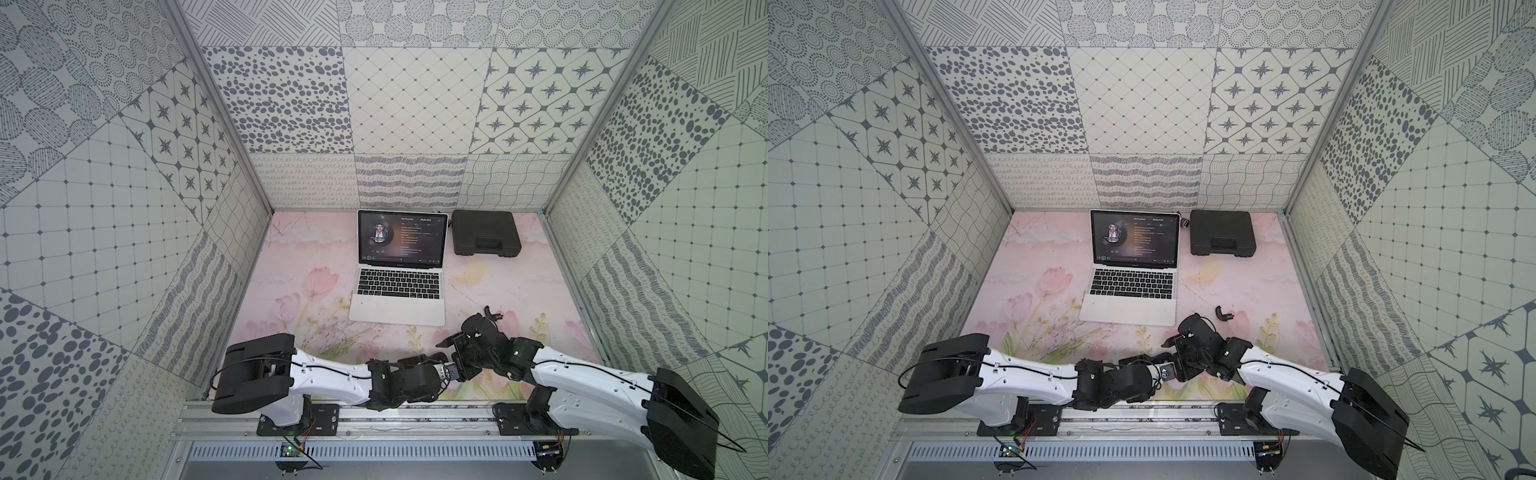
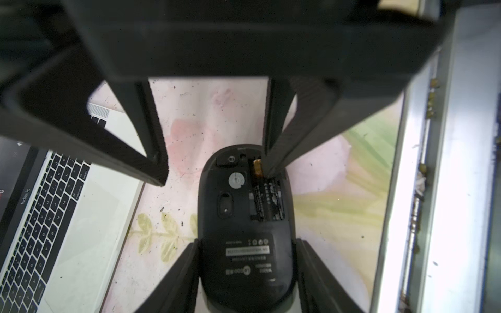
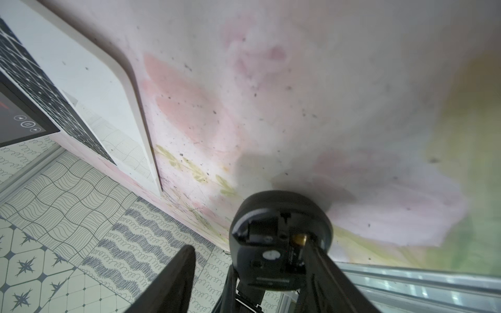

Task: Remove the wireless mouse receiver from the laptop
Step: Insert the USB plug into the mouse.

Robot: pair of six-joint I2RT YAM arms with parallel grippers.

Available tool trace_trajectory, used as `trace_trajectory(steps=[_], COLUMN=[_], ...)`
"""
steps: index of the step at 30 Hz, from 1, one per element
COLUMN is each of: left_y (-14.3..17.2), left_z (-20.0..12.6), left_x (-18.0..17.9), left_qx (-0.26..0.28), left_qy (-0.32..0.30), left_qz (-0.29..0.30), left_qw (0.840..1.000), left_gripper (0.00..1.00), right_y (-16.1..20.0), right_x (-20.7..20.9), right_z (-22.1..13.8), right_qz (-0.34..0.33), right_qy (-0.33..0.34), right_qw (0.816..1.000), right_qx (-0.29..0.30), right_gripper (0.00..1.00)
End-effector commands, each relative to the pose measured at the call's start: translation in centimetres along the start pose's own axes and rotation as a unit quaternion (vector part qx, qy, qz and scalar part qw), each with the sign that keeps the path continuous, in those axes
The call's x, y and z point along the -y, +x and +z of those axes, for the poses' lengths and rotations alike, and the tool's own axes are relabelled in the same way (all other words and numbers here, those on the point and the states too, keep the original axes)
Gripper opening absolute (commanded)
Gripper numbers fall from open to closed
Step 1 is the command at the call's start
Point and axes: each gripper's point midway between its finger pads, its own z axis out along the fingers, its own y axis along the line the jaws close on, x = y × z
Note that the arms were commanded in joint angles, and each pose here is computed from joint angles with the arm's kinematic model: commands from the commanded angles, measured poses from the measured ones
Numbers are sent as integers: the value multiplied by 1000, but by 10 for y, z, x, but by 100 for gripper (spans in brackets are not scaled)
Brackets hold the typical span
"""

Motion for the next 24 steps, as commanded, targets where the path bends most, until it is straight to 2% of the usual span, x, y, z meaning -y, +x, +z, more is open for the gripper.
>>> trace_trajectory(steps=[1, 7, 10, 11, 13, 15, 16, 17, 18, 20, 22, 24], left_y=[-4, 14, 20, 23, 25, 28, 29, 30, 30, 30, 35, 40], left_z=[-2, -2, -1, -2, -4, -5, -6, -6, -4, -1, 3, 8], left_x=[0, -7, -12, -13, -15, -19, -18, -20, -20, -19, -16, -17], left_qx=[27, 5, -2, -2, -2, -1, 0, 0, 0, 1, -9, -21], left_qy=[42, 98, 126, 134, 151, 159, 169, 174, 179, 191, 204, 208], left_qz=[-48, -79, -93, -95, -101, -104, -105, -110, -114, -120, -119, -111], left_qw=[998, 992, 988, 986, 983, 982, 980, 979, 977, 974, 972, 972], left_gripper=[4, 5, 5, 5, 5, 5, 5, 5, 5, 6, 7, 7], right_y=[-13, -29, -44, -49, -60, -73, -78, -80, -84, -94, -107, -110], right_x=[1, -5, -23, -30, -45, -63, -68, -77, -84, -87, -85, -82], right_z=[-16, -37, -46, -49, -62, -80, -87, -93, -100, -107, -112, -110], right_qz=[0, -23, -102, -147, -249, -374, -408, -458, -493, -535, -551, -564], right_qy=[-12, -33, -44, -41, -13, 37, 58, 69, 82, 108, 133, 142], right_qw=[1000, 998, 990, 984, 959, 905, 885, 855, 826, 786, 764, 757], right_qx=[26, 50, 83, 97, 138, 198, 219, 236, 260, 290, 309, 298], right_gripper=[72, 80, 85, 89, 96, 97, 97, 97, 97, 97, 97, 97])
